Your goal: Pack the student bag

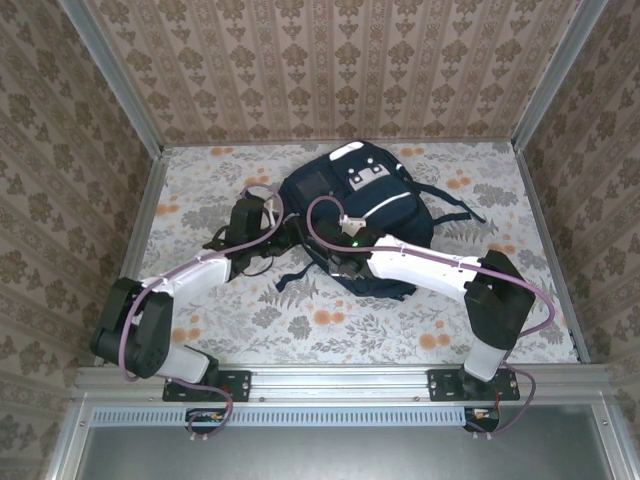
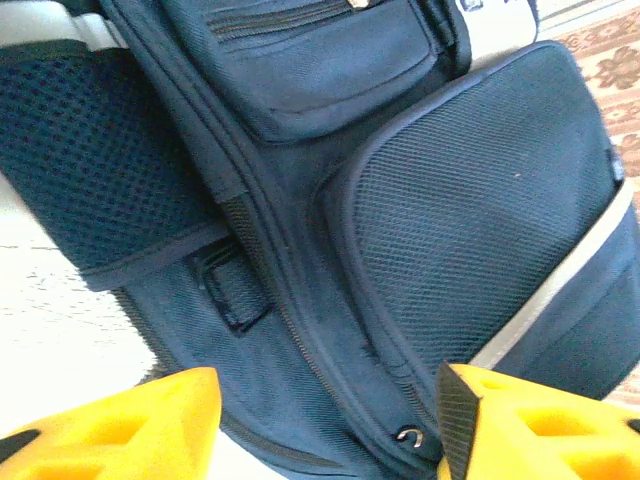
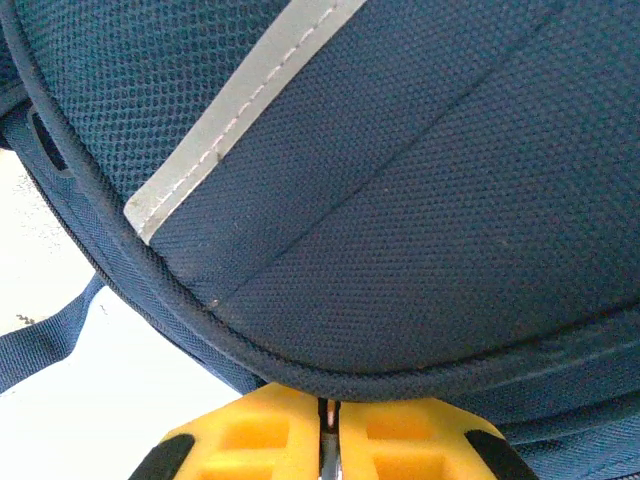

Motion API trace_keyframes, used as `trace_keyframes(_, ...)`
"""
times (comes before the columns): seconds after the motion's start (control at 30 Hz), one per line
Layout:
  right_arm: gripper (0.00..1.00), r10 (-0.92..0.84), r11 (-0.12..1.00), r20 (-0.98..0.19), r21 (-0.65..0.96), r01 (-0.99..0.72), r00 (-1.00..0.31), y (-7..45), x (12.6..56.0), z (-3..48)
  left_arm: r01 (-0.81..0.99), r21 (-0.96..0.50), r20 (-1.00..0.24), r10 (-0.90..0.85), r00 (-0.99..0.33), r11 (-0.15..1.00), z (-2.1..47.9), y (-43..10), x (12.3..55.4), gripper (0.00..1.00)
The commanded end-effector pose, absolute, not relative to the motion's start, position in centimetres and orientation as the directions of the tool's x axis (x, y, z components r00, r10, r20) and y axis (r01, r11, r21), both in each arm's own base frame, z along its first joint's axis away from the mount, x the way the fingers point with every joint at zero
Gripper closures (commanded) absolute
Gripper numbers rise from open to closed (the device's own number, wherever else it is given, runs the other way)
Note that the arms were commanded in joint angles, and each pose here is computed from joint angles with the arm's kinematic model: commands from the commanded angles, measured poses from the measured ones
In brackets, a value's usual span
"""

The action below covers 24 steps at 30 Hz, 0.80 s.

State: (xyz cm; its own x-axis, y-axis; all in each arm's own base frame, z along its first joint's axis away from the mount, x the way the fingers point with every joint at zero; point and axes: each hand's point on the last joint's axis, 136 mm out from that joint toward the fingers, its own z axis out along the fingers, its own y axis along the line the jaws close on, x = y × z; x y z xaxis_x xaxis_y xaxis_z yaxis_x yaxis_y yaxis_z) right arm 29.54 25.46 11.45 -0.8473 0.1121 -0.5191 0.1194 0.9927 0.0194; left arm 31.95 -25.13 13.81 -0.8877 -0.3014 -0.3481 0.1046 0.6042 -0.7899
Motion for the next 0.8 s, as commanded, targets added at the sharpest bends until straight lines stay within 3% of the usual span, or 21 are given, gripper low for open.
trace_keyframes(0.0, 0.88, 0.054, 0.99, -0.575, -0.077, 0.119, -0.817, 24.0, 30.4, 12.5, 0.108, -0.842, -0.311, -0.313, -0.897, 0.529, 15.0, -26.7, 31.9, 0.42)
trace_keyframes(0.23, 0.86, -0.009, 0.994, -0.586, -0.091, 0.055, -0.811, 24.5, 30.7, 12.6, 0.099, -0.869, -0.274, -0.305, -0.912, 0.485, 14.8, -28.5, 32.1, 0.47)
trace_keyframes(0.47, 0.98, -0.034, 0.995, -0.594, -0.094, 0.028, -0.804, 24.5, 30.7, 12.8, 0.089, -0.879, -0.25, -0.292, -0.923, 0.469, 14.2, -29.9, 32.5, 0.59)
trace_keyframes(0.77, 1.0, -0.028, 0.999, -0.593, -0.046, -0.001, -0.805, 24.9, 30.4, 13.1, 0.082, -0.89, -0.23, -0.286, -0.93, 0.449, 13.8, -31.1, 33.2, 0.63)
